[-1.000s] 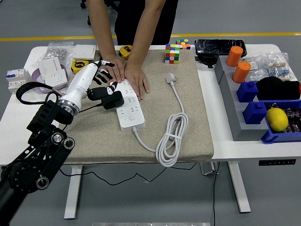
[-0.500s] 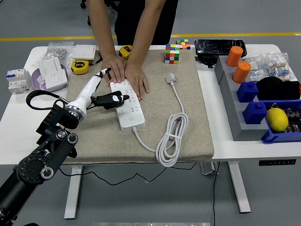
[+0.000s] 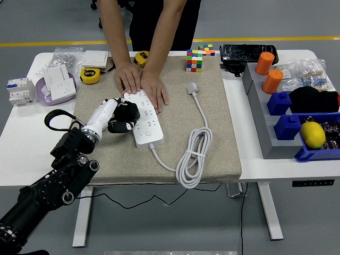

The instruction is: Pick up the plug,place it near the board,insert it into the board,press the button

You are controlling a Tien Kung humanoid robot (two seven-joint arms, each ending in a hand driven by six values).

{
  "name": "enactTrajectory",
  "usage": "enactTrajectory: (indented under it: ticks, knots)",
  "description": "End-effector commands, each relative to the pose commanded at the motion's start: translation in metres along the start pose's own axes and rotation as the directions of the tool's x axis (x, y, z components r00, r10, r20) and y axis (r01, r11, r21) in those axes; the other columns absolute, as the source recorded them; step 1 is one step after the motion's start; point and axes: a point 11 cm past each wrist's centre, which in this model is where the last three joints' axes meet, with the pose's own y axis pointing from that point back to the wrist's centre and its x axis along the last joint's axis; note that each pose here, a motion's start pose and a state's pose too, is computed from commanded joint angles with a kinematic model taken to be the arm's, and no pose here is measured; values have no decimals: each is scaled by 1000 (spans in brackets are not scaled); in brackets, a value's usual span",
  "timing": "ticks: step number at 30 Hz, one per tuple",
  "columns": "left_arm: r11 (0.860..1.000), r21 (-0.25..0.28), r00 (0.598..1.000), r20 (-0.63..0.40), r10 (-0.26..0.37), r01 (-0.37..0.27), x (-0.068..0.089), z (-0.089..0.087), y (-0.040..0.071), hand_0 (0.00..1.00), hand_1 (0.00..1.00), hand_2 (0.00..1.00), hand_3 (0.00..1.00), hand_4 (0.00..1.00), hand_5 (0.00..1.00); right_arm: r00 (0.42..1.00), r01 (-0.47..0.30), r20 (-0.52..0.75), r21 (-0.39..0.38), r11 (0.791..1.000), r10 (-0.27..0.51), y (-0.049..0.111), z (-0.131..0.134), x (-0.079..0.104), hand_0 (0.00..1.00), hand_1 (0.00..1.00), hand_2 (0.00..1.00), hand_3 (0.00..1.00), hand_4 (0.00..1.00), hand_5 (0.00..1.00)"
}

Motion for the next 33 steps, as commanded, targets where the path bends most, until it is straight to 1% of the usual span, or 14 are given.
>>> enactTrajectory:
  ticks: [5,6,8,11,12,17,18,20,23,24,33]
  knots:
    - [1000,-10,1000,-3,25,-25,3,1,-1,605,427,404,499,739,2,1000,-1,1,2,1000,1,0,-1,0,623,584,612,535,868,602]
    - [1000,-11,1000,-4,27,-27,3,1,-1,590,414,392,496,735,2,1000,0,2,2,1000,0,0,-1,0,624,583,613,535,868,600]
    - [1000,-11,1000,-5,26,-26,4,1,-2,590,414,392,496,735,2,1000,0,2,1,1000,0,0,-1,0,624,583,613,535,868,600]
    - [1000,-10,1000,-6,19,-20,4,-1,-2,590,414,392,496,735,2,1000,-1,5,1,1000,1,0,-1,0,624,583,613,535,868,600]
    - [1000,-10,1000,-18,14,-14,4,-1,-2,585,445,395,481,698,2,1000,-1,5,1,1000,1,0,-1,0,624,583,612,535,867,598]
    - [1000,-17,996,-85,-17,16,4,-2,-1,585,445,395,481,698,2,1000,-1,8,0,1000,1,0,0,0,624,583,612,535,867,598]
    - [1000,-16,995,-97,-26,24,3,-2,-1,582,528,440,452,661,2,1000,-1,8,0,1000,1,0,0,0,624,583,612,535,866,598]
    - [999,-17,989,-141,-50,48,2,-4,0,582,528,440,452,661,2,1000,0,9,1,1000,0,0,0,0,624,583,612,535,866,598]
    - [998,-18,984,-163,-65,63,4,-5,1,582,528,440,452,661,2,1000,0,11,2,1000,0,0,-1,0,624,583,612,535,866,598]
    - [998,-19,984,-165,-67,65,5,-5,1,588,542,485,451,664,2,1000,0,11,2,1000,0,0,-1,0,624,584,613,536,868,599]
    - [999,-24,985,-165,-45,42,17,-7,1,589,543,492,453,668,2,1000,-1,16,1,1000,1,0,0,0,624,584,614,536,869,601]
